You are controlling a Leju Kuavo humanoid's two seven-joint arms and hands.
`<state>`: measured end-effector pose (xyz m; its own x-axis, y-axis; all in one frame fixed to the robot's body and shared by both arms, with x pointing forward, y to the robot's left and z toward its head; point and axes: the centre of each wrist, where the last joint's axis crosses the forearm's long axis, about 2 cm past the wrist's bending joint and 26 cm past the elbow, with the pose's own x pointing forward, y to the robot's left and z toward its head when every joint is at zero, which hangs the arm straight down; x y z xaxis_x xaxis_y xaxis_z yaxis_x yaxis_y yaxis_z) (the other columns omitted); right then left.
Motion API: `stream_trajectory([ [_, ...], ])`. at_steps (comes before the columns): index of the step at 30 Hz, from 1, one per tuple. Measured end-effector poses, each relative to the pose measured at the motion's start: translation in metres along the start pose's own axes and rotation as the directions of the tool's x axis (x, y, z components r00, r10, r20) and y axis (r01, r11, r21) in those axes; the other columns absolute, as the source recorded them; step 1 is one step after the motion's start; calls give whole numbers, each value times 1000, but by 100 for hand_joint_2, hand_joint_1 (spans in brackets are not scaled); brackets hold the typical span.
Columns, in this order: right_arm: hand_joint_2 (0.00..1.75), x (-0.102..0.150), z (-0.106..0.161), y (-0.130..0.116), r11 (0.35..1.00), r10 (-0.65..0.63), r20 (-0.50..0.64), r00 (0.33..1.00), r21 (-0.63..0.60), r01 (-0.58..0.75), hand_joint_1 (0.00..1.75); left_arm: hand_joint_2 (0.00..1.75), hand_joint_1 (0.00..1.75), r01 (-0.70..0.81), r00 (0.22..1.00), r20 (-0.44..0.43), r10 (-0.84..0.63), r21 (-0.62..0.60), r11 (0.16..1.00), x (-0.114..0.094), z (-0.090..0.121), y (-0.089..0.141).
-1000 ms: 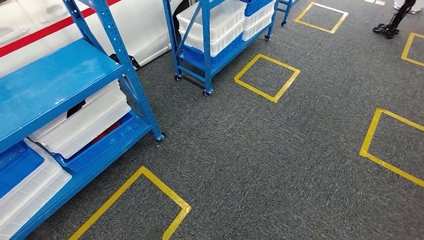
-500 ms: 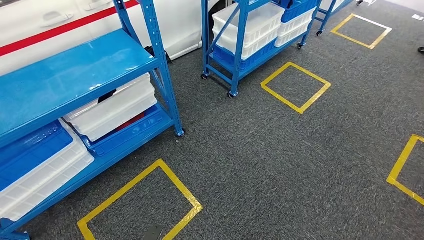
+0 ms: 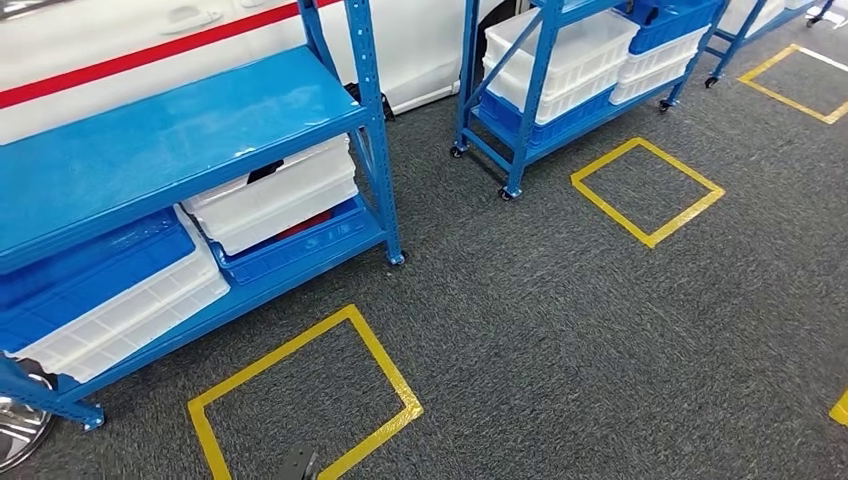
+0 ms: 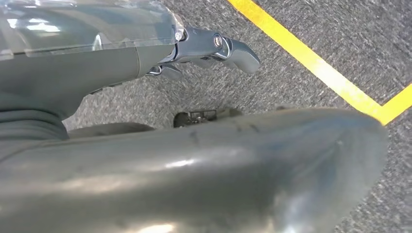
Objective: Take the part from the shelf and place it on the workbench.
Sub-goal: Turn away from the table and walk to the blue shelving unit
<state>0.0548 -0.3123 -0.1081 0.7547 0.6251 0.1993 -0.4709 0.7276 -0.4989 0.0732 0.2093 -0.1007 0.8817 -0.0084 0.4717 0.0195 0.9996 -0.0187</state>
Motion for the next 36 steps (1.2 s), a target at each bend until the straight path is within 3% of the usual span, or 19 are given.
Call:
stream_trajectory([
  [36, 0, -4, 2, 3, 1000, 3, -10, 1000, 0, -3, 0, 0, 0, -26, 999, -41, 26, -5, 1000, -1, 1, -2],
])
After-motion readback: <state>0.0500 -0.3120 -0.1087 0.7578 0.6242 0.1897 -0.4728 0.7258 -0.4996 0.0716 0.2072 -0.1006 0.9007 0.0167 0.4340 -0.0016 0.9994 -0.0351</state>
